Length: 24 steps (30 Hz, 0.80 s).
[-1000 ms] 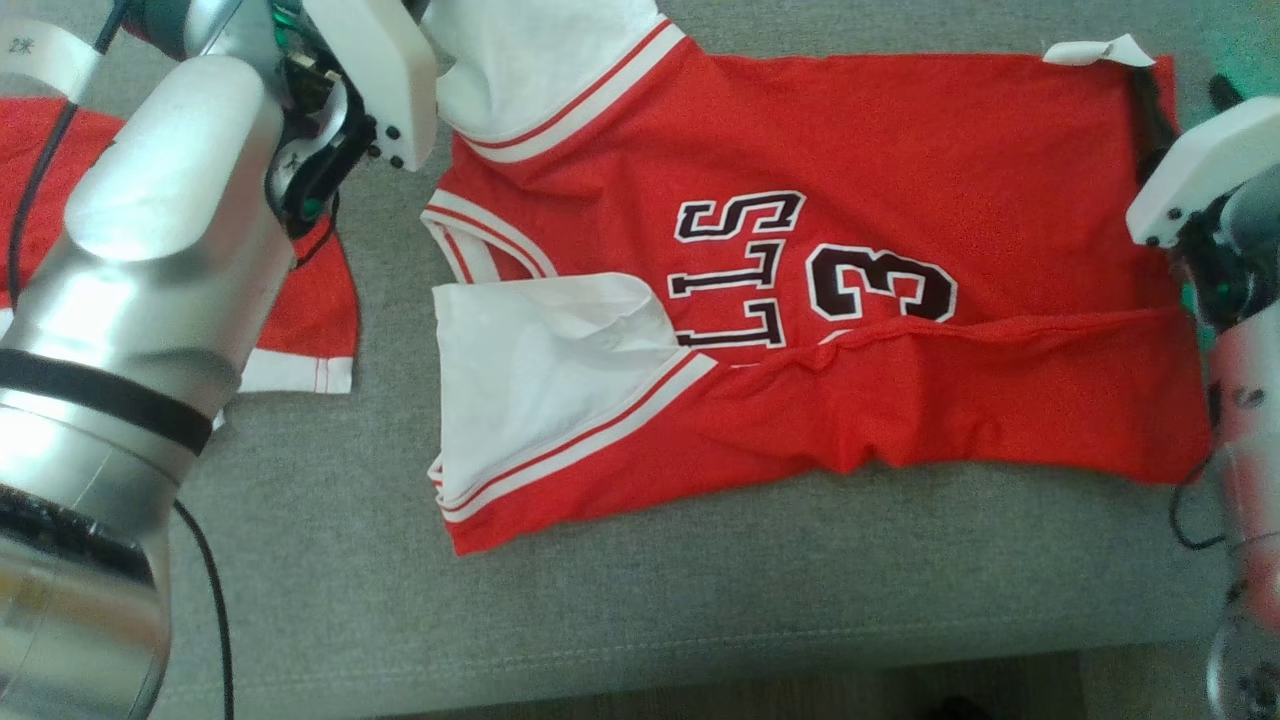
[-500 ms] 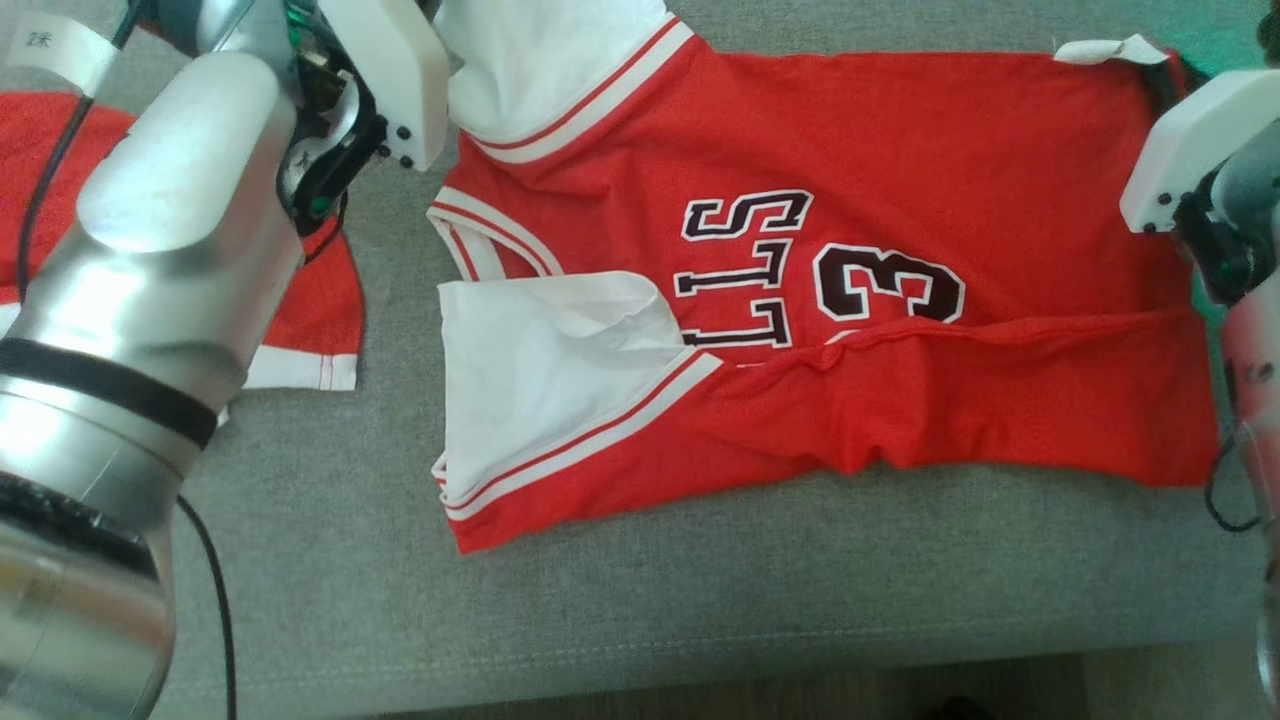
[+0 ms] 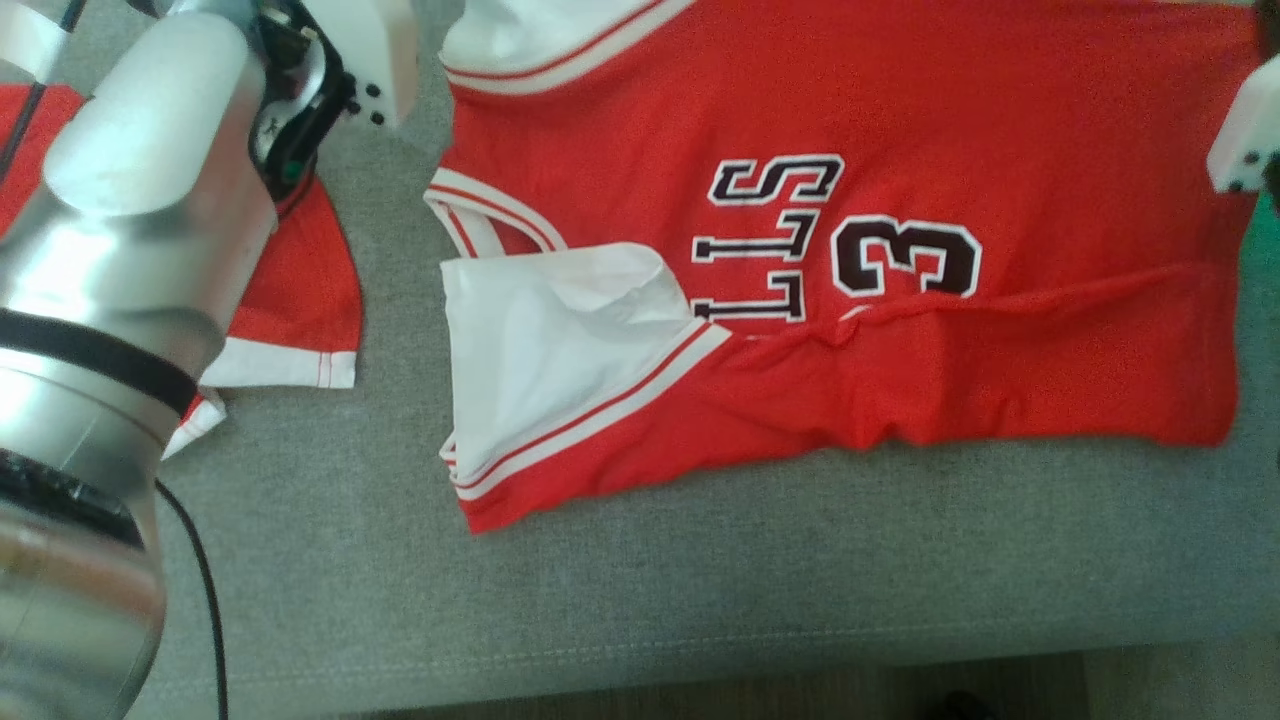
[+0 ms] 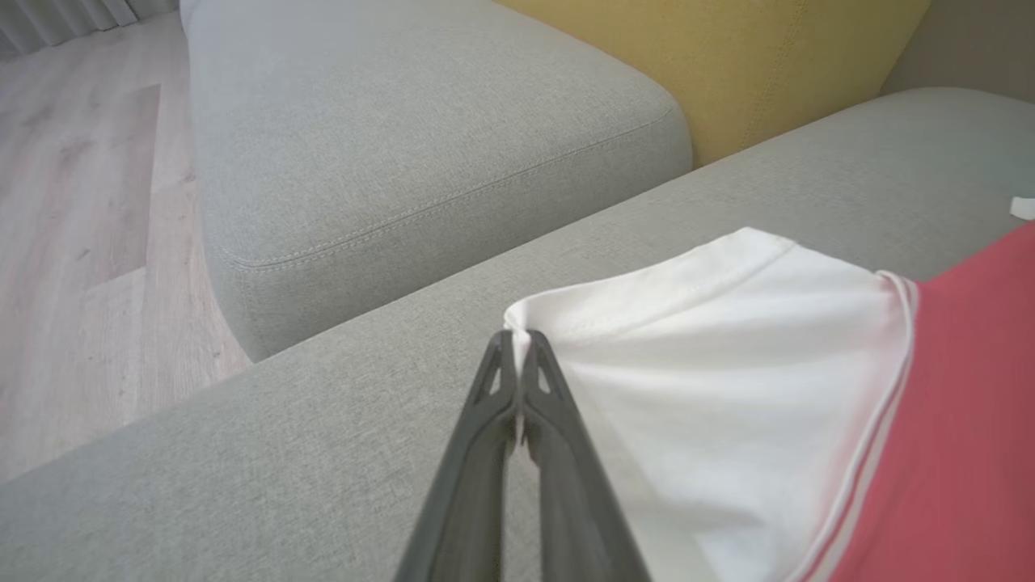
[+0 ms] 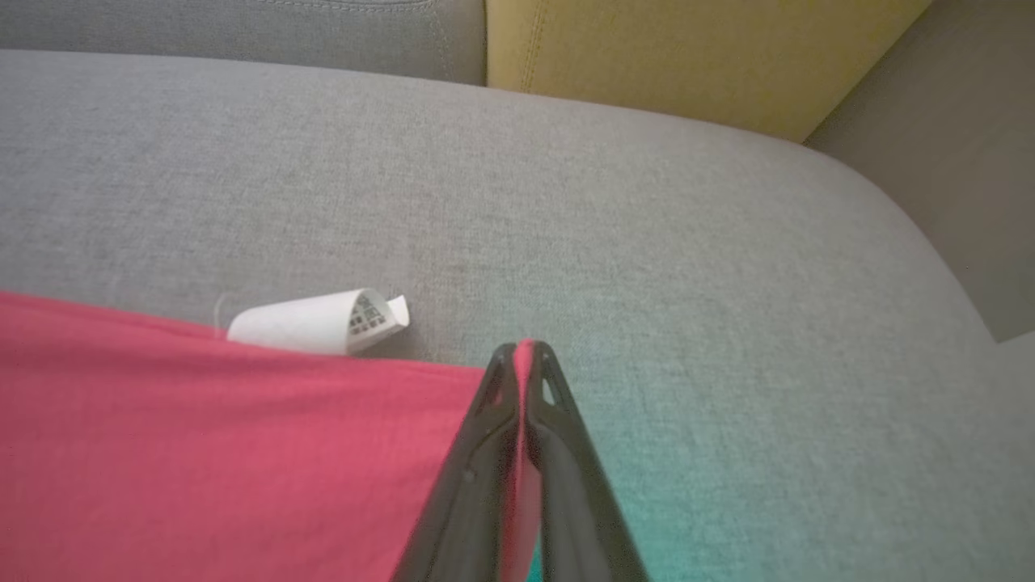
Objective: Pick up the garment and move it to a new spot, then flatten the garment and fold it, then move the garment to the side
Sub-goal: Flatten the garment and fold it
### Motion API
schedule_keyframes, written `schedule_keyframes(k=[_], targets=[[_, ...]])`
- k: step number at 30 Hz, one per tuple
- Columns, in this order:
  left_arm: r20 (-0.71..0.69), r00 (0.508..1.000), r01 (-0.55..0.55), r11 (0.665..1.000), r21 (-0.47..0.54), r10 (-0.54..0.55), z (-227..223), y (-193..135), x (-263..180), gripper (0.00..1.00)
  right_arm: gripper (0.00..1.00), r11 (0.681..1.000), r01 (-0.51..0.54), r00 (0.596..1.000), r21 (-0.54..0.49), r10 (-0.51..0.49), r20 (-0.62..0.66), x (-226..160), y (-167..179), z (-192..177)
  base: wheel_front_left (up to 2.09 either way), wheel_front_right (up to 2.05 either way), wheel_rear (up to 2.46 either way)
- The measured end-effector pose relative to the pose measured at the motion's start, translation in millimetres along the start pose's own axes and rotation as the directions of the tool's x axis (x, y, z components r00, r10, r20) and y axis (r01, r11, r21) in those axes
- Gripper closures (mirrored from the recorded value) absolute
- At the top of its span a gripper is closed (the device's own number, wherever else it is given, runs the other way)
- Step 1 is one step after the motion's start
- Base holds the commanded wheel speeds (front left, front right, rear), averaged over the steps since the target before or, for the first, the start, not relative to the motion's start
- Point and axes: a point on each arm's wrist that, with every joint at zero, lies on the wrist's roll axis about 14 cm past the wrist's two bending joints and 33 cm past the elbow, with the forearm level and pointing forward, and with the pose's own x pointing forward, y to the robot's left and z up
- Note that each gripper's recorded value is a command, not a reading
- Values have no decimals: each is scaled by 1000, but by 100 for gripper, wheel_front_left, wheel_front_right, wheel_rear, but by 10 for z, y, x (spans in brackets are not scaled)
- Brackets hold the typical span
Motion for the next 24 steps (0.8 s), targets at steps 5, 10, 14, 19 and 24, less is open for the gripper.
schedule_keyframes(k=[5, 10, 14, 19, 24], targets=[[41, 999, -21, 999, 45, 19, 77, 76, 94, 100, 100, 999, 21, 997, -43, -18, 74, 80, -42, 235, 0, 0, 0], [120, 991, -64, 994, 91, 53, 295, 186, 175, 100, 100, 995, 60, 972, -74, -41, 229, 114, -120, 680, 0, 0, 0], [151, 987, -74, 993, 87, 60, 381, 163, 162, 100, 100, 997, 48, 956, -57, -29, 291, 102, -30, 802, 0, 0, 0], [163, 985, -70, 990, 122, 49, 460, 122, 30, 100, 100, 1000, 21, 952, -16, -15, 307, 5, 60, 767, 0, 0, 0], [148, 989, -43, 993, 108, 27, 371, -54, -200, 100, 100, 1000, 5, 965, 19, -9, 262, -184, 76, 500, 0, 0, 0]])
